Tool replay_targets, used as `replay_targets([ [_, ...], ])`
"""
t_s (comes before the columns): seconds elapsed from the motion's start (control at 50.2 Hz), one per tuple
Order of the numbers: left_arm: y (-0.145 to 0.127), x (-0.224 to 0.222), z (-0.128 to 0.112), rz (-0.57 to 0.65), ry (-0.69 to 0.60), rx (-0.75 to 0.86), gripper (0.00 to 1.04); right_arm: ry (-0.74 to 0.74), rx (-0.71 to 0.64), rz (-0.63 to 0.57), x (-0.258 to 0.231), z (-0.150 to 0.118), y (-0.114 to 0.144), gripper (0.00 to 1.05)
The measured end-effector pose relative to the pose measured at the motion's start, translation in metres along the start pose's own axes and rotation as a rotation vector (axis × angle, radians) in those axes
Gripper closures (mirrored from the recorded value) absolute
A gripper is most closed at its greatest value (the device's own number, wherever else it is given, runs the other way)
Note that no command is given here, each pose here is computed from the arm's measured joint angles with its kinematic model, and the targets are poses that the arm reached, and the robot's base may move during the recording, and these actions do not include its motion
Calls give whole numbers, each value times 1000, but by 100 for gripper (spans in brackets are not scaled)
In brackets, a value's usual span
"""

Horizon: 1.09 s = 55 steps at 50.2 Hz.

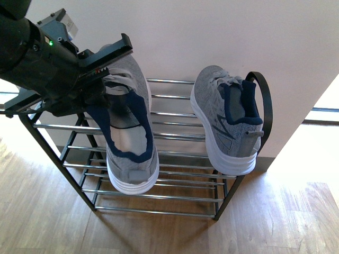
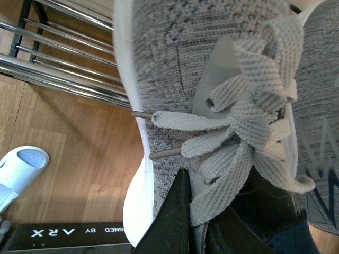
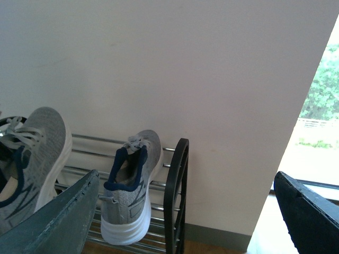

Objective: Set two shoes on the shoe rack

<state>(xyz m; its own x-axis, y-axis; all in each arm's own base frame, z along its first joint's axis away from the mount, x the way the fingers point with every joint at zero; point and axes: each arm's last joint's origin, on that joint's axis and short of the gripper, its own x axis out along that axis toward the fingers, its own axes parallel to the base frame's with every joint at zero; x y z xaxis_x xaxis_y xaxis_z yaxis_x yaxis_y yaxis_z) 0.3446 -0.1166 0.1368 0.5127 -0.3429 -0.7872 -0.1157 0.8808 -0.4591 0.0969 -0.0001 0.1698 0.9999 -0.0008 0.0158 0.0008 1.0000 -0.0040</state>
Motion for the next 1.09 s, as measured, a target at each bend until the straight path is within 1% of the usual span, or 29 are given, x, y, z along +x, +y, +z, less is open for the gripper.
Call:
replay_targets([
  [0.219,-1,25,13,22,63,23,103,0,0,0,0,0,0,9],
  [0.299,-7,32,20,4,92,53,103,0,0,0,0,0,0,9],
  [0.438,-22,38,29,-66,131,105,103,0,0,0,0,0,0,9],
  [0.538,-36,40,33,-101,139,149,103,0,0,0,0,0,0,9],
  [0.637,-43,44,36,-123,141,168,103,0,0,0,0,0,0,9],
  [0.796,-44,60,40,-134,160,192,103,0,0,0,0,0,0,9],
  [0.916,-42,74,40,-112,180,205,103,0,0,0,0,0,0,9],
  [1.095,-47,85,46,-134,182,229,103,0,0,0,0,0,0,9],
])
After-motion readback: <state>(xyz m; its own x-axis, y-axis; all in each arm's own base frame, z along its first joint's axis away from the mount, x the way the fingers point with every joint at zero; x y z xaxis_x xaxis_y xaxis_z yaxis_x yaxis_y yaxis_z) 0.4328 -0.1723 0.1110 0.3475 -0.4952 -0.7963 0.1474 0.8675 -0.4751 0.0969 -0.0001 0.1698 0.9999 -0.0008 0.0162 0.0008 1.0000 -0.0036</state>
